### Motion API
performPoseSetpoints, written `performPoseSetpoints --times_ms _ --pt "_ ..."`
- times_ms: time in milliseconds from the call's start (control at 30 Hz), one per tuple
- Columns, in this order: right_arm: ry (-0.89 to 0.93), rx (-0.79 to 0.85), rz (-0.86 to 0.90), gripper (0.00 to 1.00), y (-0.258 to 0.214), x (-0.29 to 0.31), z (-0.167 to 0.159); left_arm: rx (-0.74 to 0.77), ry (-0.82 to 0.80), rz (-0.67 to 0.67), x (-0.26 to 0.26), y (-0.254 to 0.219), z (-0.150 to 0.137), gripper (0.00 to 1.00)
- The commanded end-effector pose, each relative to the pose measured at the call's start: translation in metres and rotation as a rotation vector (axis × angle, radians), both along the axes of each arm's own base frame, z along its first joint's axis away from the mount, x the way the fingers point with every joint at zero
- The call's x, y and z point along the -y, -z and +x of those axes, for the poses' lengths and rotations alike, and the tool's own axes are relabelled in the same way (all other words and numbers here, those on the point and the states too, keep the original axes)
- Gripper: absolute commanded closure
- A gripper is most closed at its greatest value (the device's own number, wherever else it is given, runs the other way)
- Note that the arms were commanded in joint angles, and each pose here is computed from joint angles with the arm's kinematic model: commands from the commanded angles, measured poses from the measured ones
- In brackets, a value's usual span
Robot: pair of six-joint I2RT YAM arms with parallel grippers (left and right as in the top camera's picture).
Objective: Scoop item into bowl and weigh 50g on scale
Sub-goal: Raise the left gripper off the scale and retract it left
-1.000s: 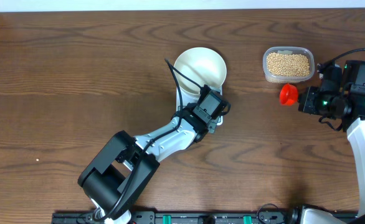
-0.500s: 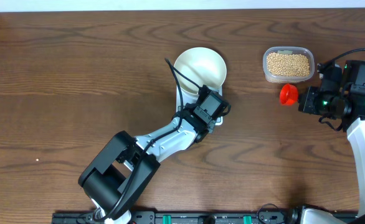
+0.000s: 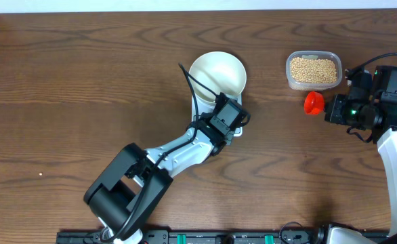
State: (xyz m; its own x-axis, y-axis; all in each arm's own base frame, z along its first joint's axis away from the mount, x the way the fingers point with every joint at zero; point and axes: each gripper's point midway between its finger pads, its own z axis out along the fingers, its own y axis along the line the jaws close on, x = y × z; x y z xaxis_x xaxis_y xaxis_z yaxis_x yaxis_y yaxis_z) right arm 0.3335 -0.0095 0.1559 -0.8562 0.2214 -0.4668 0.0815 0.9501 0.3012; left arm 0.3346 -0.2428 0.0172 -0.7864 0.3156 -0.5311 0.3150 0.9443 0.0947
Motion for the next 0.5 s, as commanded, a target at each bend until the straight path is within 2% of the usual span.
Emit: performPoseSetpoints --times_ms 0,467 --pt "-0.019 0.025 -0.014 0.99 -0.008 -0.001 0.003 -0.039 0.012 -0.025 -0.007 -0.004 -0.012 0.93" --pt "-0.019 0.03 -0.015 0.99 -0.009 -0.001 0.004 0.149 0.015 -0.213 -0.016 -0.129 -0.019 0.93"
